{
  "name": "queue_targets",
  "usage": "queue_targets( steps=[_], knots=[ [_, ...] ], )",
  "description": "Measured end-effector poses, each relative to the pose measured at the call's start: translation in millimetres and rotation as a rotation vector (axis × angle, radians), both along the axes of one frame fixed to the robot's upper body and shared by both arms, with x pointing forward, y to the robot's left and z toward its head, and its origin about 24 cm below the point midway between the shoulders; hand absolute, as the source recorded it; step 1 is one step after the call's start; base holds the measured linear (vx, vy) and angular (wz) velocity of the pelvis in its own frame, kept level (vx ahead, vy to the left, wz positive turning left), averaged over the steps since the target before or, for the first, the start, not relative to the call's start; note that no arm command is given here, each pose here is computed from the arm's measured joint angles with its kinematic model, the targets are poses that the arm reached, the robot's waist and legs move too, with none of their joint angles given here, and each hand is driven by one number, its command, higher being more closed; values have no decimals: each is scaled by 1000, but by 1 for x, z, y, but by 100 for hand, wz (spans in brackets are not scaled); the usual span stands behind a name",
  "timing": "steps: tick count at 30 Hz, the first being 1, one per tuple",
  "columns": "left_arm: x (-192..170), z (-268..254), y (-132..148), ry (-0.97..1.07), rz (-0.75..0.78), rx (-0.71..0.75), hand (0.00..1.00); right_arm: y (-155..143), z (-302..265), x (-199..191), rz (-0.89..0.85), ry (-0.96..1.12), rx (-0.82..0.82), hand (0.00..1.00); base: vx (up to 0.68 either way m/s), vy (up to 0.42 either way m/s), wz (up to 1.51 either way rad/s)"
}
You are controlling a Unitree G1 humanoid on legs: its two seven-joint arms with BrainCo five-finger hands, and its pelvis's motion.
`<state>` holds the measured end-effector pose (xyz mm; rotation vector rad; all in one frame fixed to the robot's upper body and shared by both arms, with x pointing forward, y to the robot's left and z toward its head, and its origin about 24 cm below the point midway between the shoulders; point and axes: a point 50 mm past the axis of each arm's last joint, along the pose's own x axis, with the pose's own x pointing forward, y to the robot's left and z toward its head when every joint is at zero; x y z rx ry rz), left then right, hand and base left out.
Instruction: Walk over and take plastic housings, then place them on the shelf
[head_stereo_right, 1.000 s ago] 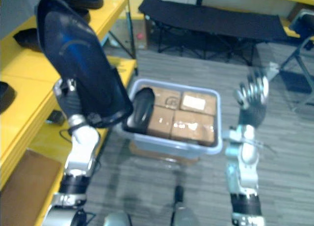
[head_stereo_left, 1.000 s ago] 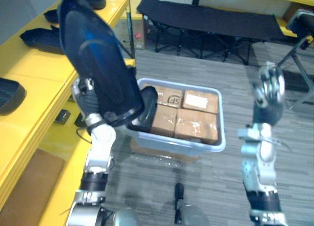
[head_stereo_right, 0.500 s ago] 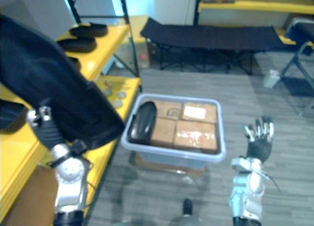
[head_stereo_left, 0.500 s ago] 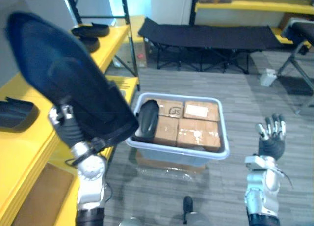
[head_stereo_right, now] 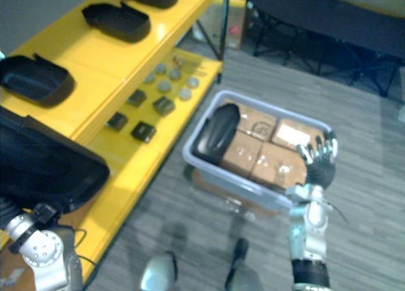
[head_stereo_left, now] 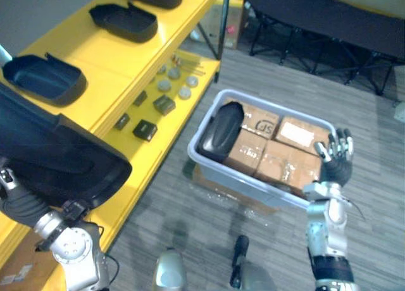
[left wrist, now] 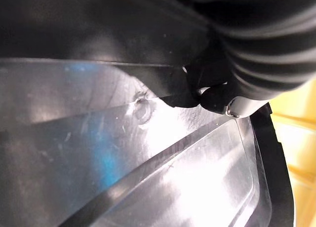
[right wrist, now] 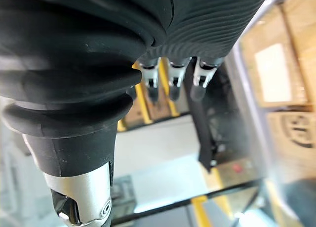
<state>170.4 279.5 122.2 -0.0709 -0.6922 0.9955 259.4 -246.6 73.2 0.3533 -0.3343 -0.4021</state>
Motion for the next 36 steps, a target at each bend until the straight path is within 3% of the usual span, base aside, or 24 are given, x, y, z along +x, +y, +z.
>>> queue_targets(
  steps=[7, 11, 18, 25, 30, 36],
  knots=[
    [-4, -1, 1, -6, 52, -15, 100, 2, 1, -2, 3, 12, -83, 0, 1, 32, 2],
    [-14, 6, -1, -4, 97, 46, 100, 12, 10, -1, 47, -15, -169, 0, 94, -15, 46],
    [-58, 0, 17, 65, 330, 71, 100, 62, 26, 23, 247, -81, -226, 0, 131, -42, 53],
    [-95, -7, 31, 186, 442, 108, 100, 100, 14, 38, 396, -22, -250, 0, 87, -10, 47],
    [-99, -3, 31, 200, 407, 135, 100, 107, 6, 41, 440, 27, -257, 0, 20, 1, 56],
    [-98, -1, 32, 185, 269, 125, 100, 97, 2, 39, 354, 64, -297, 0, -17, 38, 68]
  ],
)
